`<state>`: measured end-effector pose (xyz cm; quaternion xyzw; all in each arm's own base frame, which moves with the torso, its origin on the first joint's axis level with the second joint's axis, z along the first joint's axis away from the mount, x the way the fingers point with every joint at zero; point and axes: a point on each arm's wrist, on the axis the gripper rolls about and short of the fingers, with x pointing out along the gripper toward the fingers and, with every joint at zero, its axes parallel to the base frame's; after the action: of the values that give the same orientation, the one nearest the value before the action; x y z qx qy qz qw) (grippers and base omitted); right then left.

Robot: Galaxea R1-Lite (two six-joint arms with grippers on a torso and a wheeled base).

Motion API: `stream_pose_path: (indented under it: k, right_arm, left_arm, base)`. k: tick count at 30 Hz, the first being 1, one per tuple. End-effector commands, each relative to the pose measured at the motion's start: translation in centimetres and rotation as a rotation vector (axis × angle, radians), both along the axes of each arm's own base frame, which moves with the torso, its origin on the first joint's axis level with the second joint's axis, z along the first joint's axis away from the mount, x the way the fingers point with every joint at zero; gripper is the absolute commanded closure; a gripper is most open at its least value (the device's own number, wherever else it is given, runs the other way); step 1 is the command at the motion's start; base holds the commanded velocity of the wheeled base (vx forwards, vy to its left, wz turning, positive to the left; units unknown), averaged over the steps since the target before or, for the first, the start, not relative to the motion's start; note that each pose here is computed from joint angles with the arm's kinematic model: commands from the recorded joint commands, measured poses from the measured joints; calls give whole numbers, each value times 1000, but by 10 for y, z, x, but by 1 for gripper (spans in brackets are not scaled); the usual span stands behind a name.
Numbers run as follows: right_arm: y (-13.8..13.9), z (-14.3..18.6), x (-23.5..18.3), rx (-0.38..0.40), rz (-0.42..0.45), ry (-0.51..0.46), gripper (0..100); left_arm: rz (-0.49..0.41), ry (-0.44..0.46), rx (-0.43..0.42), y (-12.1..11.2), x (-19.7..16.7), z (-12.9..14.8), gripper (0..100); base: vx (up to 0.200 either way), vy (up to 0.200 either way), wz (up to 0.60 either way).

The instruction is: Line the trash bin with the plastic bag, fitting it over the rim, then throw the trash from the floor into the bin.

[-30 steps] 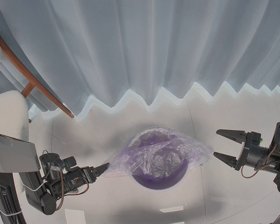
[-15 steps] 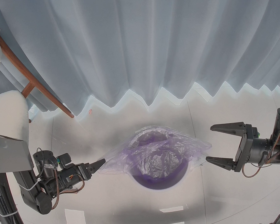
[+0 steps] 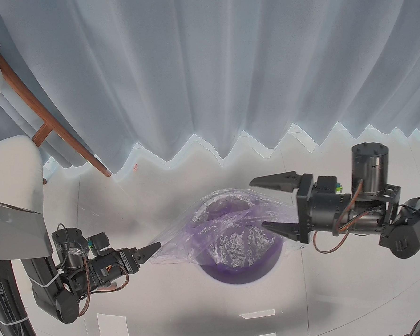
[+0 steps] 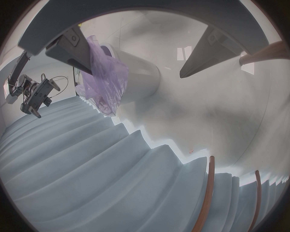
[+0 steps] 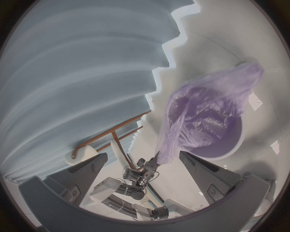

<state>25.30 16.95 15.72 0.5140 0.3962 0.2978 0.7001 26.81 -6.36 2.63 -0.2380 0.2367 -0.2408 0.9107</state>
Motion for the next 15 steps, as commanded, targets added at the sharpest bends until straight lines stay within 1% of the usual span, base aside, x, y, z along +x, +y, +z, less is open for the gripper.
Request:
stream_pose_path:
  k: [1, 3, 5, 7, 12, 15]
  right_arm:
    - [34, -32, 17, -69, 46, 71, 0]
    - [42, -46, 20, -93, 48, 92, 0]
    - [47, -58, 24, -123, 24, 107, 0]
    - [50, -63, 27, -138, 10, 108, 0]
    - [50, -66, 30, -141, 6, 111, 0]
    - [56, -73, 39, -145, 4, 110, 0]
  left_arm:
    - [-10, 12, 2, -2, -2, -2, 0]
    - [-12, 11, 4, -3, -2, -2, 0]
    - [-12, 8, 4, -3, -2, -2, 0]
    - [-12, 10, 5, -3, -2, -2, 0]
    - [-15, 11, 6, -3, -2, -3, 0]
    - [-15, 12, 6, -3, -2, -3, 0]
  base:
    - [0, 0, 0]
    - [0, 0, 0]
    - [0, 0, 0]
    - [0, 0, 0]
    - [0, 0, 0]
    - [0, 0, 0]
